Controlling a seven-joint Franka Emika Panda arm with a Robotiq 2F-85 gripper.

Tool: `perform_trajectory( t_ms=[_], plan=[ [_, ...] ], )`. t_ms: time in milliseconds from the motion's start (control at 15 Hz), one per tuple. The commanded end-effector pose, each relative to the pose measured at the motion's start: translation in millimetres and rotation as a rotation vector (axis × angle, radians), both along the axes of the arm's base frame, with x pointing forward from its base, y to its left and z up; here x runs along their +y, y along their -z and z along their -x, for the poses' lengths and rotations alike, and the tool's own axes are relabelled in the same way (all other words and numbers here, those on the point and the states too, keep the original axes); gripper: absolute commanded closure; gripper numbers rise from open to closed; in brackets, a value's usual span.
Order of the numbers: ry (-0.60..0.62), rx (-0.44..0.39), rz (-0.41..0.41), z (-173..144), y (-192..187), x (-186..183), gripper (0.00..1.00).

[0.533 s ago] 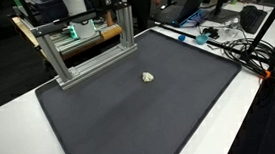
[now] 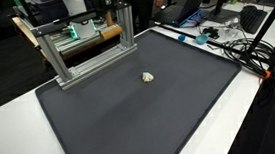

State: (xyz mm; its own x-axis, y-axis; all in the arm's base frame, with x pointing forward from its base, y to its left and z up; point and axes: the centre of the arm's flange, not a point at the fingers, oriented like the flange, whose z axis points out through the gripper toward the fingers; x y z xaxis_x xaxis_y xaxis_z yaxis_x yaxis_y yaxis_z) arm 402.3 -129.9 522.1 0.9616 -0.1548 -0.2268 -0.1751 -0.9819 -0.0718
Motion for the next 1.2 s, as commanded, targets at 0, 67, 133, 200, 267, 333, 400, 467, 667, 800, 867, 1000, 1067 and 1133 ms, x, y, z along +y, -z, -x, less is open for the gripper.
perform_trajectory(
  t_ms=[0,67,133,200,267,333,400,467,667,800,867,1000,1067,1133],
  plan=[
    [0.025,-0.146,0.021,31.5,-0.6,54.7,0.0],
    [0.011,-0.175,0.059,35.5,1.4,64.9,0.0],
    [-0.034,-0.202,0.12,39.2,9.7,73.8,0.0],
    [-0.07,-0.221,0.153,45.3,17.0,81.4,0.0],
    [-0.102,-0.24,0.158,52.2,24.4,88.5,0.0],
    [-0.115,-0.257,0.151,59.5,33.4,95.4,0.0],
    [-0.116,-0.269,0.138,64.3,41.9,100.8,0.0],
    [-0.106,-0.218,0.133,36.6,24.4,90.6,0.0],
    [-0.111,-0.22,0.132,41.0,29.7,93.2,0.0],
    [-0.11,-0.223,0.132,39.4,27.9,92.5,0.0],
    [-0.093,-0.239,0.149,38.5,29.0,99.7,0.0],
    [-0.051,-0.287,0.158,38.0,28.9,113.7,0.0],
    [-0.035,-0.323,0.165,39.1,30.3,119.4,0.0],
    [-0.006,-0.352,0.171,39.9,31.6,122.2,0.0]
  ],
)
